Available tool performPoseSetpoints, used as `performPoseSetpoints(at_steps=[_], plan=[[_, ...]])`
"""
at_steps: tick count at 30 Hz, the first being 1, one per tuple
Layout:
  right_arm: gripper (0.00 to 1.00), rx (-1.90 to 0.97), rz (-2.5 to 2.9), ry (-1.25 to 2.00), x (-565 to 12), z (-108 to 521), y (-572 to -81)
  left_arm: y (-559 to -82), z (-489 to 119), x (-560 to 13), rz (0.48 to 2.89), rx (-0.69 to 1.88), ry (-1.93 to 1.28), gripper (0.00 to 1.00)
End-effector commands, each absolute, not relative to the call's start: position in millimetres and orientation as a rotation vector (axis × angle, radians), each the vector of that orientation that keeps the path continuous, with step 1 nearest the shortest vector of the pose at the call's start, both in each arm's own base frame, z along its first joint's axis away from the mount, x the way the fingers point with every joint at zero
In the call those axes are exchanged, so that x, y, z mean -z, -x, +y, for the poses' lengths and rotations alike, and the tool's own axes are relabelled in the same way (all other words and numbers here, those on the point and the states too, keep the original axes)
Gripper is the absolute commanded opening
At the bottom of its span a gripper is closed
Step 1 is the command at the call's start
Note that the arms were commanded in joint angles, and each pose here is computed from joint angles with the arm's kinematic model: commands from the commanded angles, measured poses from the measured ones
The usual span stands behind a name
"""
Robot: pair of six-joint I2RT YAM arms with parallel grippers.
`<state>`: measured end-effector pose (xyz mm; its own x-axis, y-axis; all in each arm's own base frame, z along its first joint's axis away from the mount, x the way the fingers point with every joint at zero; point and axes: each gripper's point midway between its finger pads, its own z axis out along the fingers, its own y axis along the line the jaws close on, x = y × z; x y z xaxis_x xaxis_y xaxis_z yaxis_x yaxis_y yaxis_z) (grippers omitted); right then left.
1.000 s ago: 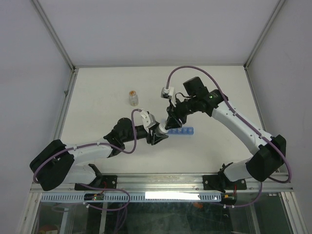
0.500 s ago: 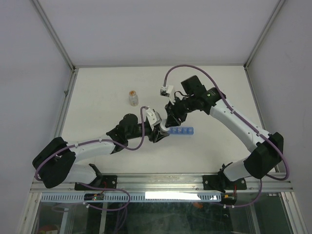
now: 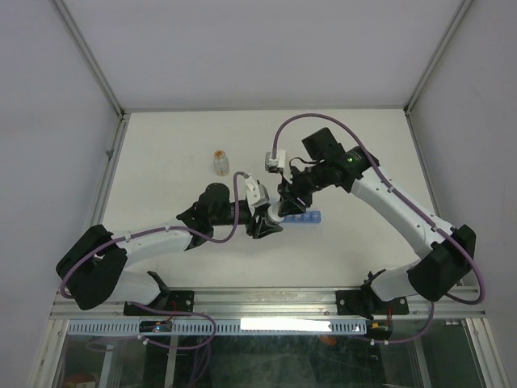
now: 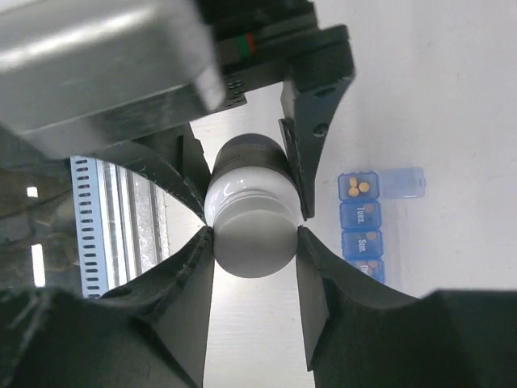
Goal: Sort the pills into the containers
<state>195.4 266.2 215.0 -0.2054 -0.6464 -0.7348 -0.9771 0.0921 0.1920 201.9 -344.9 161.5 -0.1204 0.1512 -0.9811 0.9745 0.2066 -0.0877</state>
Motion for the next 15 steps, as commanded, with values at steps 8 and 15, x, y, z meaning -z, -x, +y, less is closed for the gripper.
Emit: performPoseSetpoints(at_steps=[8, 15], plan=[[0.00, -0.923, 1.402, 1.919, -237, 258, -158, -185, -360, -231, 1.315, 1.325, -1.145, 0.00], [0.00, -0.875, 1.229, 2.057, -235, 254, -157, -180, -360, -235, 1.338, 1.433, -1.164, 0.00]])
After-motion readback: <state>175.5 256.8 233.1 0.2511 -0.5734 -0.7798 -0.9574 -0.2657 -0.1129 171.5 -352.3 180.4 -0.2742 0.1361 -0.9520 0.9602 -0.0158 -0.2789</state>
